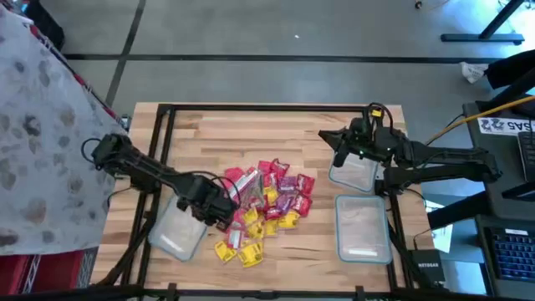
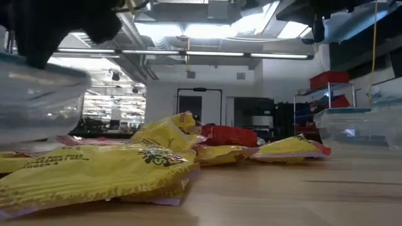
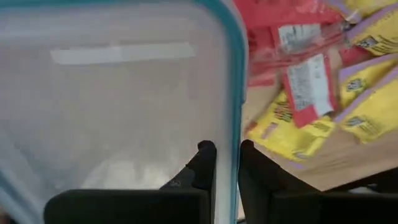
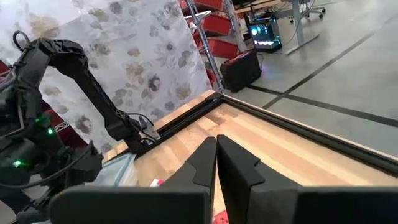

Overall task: Sort candy
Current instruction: Open the rectangular transparent bin

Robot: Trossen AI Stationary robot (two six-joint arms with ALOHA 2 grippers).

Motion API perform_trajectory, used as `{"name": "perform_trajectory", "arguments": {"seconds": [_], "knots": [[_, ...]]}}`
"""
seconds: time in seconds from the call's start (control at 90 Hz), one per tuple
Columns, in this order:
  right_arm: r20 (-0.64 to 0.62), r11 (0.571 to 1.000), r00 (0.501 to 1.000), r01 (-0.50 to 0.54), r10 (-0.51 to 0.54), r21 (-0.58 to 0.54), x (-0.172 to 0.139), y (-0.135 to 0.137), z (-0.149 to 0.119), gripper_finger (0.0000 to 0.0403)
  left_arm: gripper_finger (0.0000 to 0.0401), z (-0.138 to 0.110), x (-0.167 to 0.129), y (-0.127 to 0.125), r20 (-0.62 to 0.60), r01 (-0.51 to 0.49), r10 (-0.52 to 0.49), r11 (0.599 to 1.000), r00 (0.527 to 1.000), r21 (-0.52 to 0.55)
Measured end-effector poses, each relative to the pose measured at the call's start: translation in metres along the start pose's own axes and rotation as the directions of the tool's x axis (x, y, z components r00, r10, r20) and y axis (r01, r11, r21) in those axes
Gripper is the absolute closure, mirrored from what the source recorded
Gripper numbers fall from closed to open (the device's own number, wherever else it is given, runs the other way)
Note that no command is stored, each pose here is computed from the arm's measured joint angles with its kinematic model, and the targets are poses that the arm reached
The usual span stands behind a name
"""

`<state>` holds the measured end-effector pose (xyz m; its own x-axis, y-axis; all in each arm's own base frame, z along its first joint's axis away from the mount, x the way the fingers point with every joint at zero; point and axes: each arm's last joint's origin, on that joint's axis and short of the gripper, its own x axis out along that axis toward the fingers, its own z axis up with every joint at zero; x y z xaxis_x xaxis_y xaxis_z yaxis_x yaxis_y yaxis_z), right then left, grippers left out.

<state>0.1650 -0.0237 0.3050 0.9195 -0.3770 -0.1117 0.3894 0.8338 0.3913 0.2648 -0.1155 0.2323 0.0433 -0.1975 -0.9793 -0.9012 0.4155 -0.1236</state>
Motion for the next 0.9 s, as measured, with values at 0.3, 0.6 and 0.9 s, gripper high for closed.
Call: {"name": "perform_trajectory", "arguments": {"seconds": [0.3, 0.6, 0.9], "knots": [[-0.001, 0.997, 1.0, 0.001, -0.001, -0.075, 0.0, 0.0, 0.0, 0.0402, 0.0378, -0.017, 0.021, 0.01, -0.003, -0.042, 0.042, 0.977, 0.999, -0.209], [-0.001, 0.991, 1.0, 0.001, -0.001, -0.135, 0.0, 0.0, 0.0, 0.0402, 0.0378, -0.028, 0.026, 0.021, 0.008, -0.122, 0.132, 0.938, 0.991, -0.325], [-0.001, 0.986, 1.0, 0.001, -0.001, -0.167, 0.0, 0.0, 0.0, 0.0402, 0.0317, -0.028, 0.014, 0.031, 0.045, -0.12, 0.142, 0.938, 0.989, -0.325]]}}
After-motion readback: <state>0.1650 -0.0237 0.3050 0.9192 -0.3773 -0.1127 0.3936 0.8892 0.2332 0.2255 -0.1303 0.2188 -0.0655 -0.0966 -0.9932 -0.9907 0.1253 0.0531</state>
